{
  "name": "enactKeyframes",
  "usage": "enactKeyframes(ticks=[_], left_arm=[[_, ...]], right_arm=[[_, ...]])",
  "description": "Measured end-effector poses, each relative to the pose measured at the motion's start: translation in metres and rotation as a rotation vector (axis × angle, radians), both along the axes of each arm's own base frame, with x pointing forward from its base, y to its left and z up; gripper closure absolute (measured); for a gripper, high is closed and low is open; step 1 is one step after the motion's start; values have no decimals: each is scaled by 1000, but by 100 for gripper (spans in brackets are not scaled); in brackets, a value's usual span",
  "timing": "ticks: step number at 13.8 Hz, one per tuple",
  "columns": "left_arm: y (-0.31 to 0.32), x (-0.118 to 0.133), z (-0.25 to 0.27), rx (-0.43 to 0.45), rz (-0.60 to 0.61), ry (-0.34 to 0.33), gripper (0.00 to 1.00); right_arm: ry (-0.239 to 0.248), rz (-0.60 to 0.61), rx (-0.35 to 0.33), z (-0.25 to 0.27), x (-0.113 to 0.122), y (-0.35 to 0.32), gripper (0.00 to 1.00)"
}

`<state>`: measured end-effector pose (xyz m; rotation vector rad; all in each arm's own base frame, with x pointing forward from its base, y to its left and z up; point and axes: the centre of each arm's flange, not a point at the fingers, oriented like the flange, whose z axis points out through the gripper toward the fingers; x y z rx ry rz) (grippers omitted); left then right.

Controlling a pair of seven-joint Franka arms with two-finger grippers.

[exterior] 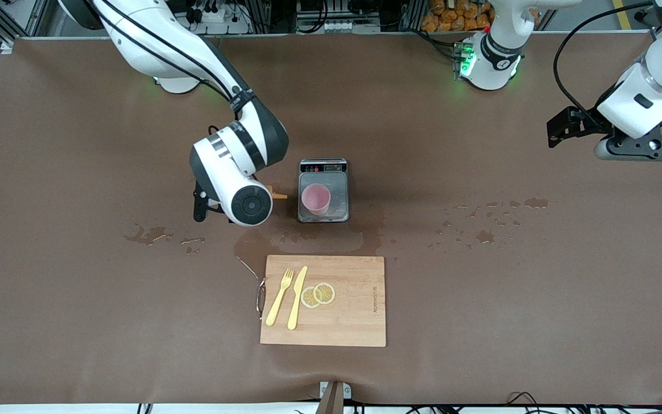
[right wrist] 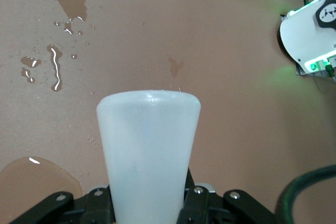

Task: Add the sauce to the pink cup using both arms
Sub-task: 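Withdraw the bottle away from the cup with the right gripper, then lower the bottle upright onto the table with the right gripper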

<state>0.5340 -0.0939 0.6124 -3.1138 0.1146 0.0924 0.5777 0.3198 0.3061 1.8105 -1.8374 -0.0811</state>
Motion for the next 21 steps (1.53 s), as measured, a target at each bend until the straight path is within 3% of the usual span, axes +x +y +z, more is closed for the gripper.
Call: enactKeyframes(ticks=[3,9,13,16,21], left_arm=[[1,0,1,2,38,-2,0],[1,3,2,-1,72,-25,0],[11,8,1,-3,102,-38,0],[16,11,-3,-3,108,-33,0],[14,13,-3,-13,113,-36,0]], right_arm=[[52,21,128,8,14,-20,60],[98,35,429,39,48,-90,60],[88,17,723,60,75,-191,60],[78,35,944,64,79,-288,60],[29,84,1167,46,58,-415,59]])
